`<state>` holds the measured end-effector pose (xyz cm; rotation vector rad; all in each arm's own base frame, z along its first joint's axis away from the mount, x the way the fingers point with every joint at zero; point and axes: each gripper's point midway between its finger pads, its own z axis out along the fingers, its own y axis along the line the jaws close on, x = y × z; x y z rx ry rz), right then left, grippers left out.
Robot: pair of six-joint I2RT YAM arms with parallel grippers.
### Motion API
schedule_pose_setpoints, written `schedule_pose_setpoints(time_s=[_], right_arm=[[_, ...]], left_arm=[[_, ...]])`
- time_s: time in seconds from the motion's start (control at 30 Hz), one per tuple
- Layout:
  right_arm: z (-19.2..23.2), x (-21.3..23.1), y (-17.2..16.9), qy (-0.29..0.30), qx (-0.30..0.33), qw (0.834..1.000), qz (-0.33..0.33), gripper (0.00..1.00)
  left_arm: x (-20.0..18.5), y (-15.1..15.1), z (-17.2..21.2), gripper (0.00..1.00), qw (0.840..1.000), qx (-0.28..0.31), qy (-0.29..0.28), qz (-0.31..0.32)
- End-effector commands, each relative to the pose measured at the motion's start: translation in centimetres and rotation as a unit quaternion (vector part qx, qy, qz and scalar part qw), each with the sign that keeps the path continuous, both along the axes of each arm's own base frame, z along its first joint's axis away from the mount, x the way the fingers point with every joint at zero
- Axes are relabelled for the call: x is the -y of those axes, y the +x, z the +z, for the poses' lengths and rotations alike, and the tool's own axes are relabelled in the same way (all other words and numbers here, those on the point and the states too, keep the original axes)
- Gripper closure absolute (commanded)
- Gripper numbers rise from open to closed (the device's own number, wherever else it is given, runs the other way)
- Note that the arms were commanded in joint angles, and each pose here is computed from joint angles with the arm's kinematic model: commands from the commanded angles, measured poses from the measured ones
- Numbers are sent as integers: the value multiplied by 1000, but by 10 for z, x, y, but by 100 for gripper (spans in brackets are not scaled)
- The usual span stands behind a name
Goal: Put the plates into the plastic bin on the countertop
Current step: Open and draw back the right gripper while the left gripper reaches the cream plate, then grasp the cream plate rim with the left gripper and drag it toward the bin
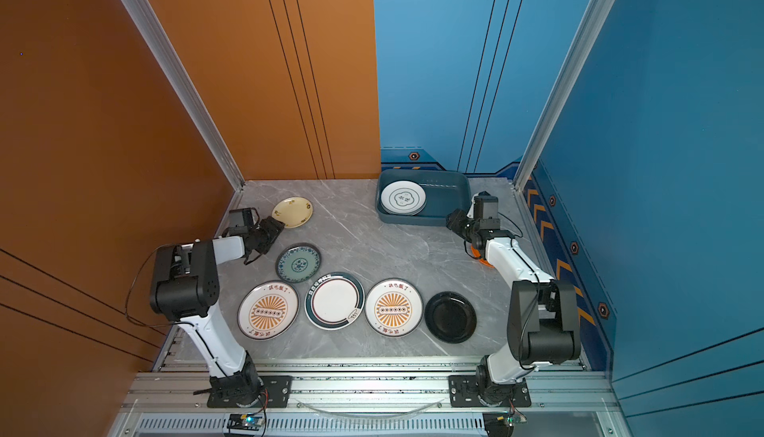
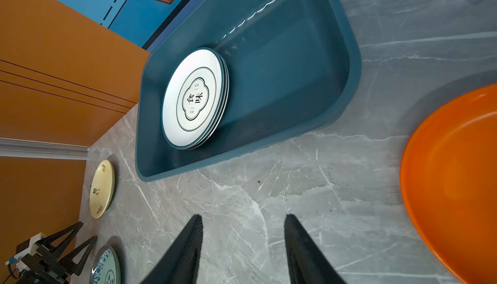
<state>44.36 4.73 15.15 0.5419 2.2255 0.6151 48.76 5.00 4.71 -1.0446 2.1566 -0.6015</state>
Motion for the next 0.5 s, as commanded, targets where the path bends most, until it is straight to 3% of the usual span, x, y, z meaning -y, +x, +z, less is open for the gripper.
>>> schedule_pose_setpoints(time_s=[0.0, 0.23, 0.47], right_arm=[[4, 0, -3, 17, 12, 1000, 0, 48], [1, 2, -11, 22, 11, 1000, -2, 48], [0, 8, -17, 22, 11, 1000, -8, 48]], left_arm=[[-9, 10, -12, 27, 1000, -9, -1, 18], [-11, 20, -34, 43, 999, -22, -7, 22], [-8, 24, -48, 69, 999, -24, -18, 17]])
